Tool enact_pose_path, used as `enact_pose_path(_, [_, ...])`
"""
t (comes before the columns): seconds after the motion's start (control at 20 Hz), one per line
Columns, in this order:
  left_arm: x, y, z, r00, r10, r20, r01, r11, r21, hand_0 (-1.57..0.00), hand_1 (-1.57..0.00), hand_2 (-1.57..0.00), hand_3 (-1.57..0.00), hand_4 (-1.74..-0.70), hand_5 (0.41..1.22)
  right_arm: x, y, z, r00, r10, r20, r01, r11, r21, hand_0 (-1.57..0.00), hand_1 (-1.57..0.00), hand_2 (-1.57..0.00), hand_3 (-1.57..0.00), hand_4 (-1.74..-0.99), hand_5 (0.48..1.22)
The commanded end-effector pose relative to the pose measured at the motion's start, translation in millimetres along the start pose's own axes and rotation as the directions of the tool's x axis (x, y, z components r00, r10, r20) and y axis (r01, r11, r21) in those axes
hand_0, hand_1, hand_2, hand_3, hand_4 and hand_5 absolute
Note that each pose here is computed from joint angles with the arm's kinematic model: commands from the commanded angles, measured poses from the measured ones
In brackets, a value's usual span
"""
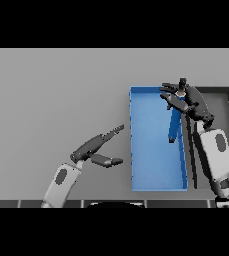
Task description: Pick up the blue pipe and place it into the blue bin.
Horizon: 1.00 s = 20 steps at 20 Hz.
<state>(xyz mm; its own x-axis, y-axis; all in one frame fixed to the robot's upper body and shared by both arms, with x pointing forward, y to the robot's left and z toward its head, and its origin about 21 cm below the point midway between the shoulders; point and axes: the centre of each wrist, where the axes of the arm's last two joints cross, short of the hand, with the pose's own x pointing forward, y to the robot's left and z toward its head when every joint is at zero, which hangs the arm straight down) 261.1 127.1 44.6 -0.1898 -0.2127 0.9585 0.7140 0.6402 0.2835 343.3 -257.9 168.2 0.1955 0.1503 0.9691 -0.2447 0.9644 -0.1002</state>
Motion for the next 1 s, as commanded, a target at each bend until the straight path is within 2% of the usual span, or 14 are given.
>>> enact_pose_path(0.0, [0, -1, -1, 1.0, -0.001, 0.002, 0.001, 1.0, -0.001, 0.0, 0.0, 0.0, 0.0, -0.89, 0.422, -9, 1.4, 1, 0.999, -0.009, -0.038, 0.008, 1.0, -0.02, -1.57, -1.57, -1.57, -1.52, -1.741, 1.221])
enact_pose_path(0.05, [-1, 0, 2, 1.0, 0.001, 0.0, -0.001, 1.0, 0.003, 0.0, 0.0, 0.0, 0.0, -0.89, 0.42, -13, 4.9, 3, 0.998, -0.002, -0.061, 0.001, 1.0, -0.03, -1.57, -1.57, -1.57, -1.26, -1.741, 1.221])
enact_pose_path(0.2, [3, -4, -1, 1.0, -0.007, 0.002, 0.007, 1.0, -0.007, 0.0, 0.0, 0.0, 0.0, -0.88, 0.421, -33, 6.6, 2, 0.982, 0.052, -0.18, -0.067, 0.994, -0.082, -1.57, -1.57, -1.57, -0.91, -1.741, 1.221])
enact_pose_path(0.25, [5, -6, 0, 1.0, -0.003, 0.006, 0.003, 1.0, -0.005, 0.0, 0.0, 0.0, 0.0, -0.88, 0.421, -40, 8.9, 0, 0.972, 0.048, -0.231, -0.074, 0.992, -0.106, -1.57, -1.55, -1.57, -0.85, -1.741, 1.221])
enact_pose_path(0.3, [5, -5, -1, 1.0, -0.007, -0.002, 0.007, 1.0, -0.003, 0.0, 0.0, 0.0, 0.0, -0.88, 0.421, -44, 9.4, -5, 0.96, 0.053, -0.275, -0.087, 0.99, -0.113, -1.46, -1.34, -1.34, -0.79, -1.678, 1.221])
enact_pose_path(0.4, [3, -4, -1, 1.0, -0.011, -0.009, 0.011, 1.0, 0.004, 0.0, 0.0, 0.0, 0.0, -0.88, 0.422, -49, 8.3, -7, 0.935, 0.069, -0.347, -0.115, 0.987, -0.113, -0.94, -0.85, -0.86, -0.5, -1.503, 1.221])
enact_pose_path(0.5, [3, -4, 0, 1.0, -0.009, -0.004, 0.009, 1.0, 0.001, 0.0, 0.0, 0.0, 0.0, -0.88, 0.427, -46, 10.4, -7, 0.91, 0.124, -0.395, -0.159, 0.986, -0.057, -0.6, -0.55, -0.55, -0.32, -1.337, 1.221])
enact_pose_path(0.6, [3, -3, 0, 1.0, -0.006, -0.002, 0.007, 1.0, 0.003, 0.0, 0.0, 0.0, 0.0, -0.88, 0.43, -46, 13.3, -8, 0.874, 0.213, -0.437, -0.226, 0.974, 0.023, -0.38, -0.35, -0.35, -0.21, -1.219, 1.137])
enact_pose_path(0.75, [4, -3, 0, 1.0, 0.004, -0.011, -0.004, 1.0, 0.005, 0.0, 0.0, 0.0, 0.0, -0.89, 0.428, -44, 15.9, -8, 0.825, 0.34, -0.451, -0.324, 0.939, 0.114, -0.2, -0.18, -0.18, -0.1, -1.11, 0.979])
enact_pose_path(0.8, [5, -5, 2, 1.0, 0.006, 0.006, -0.006, 1.0, -0.002, 0.0, 0.0, 0.0, 0.0, -0.89, 0.428, -44, 16.0, -8, 0.815, 0.355, -0.459, -0.338, 0.933, 0.122, -0.16, -0.14, -0.14, -0.08, -1.083, 0.934])
enact_pose_path(0.95, [5, -5, 3, 1.0, 0.001, 0.001, -0.001, 1.0, -0.001, 0.0, 0.0, 0.0, 0.0, -0.89, 0.427, -46, 21.3, -10, 0.798, 0.386, -0.462, -0.361, 0.921, 0.146, -0.08, -0.07, -0.07, -0.04, -1.063, 0.846])
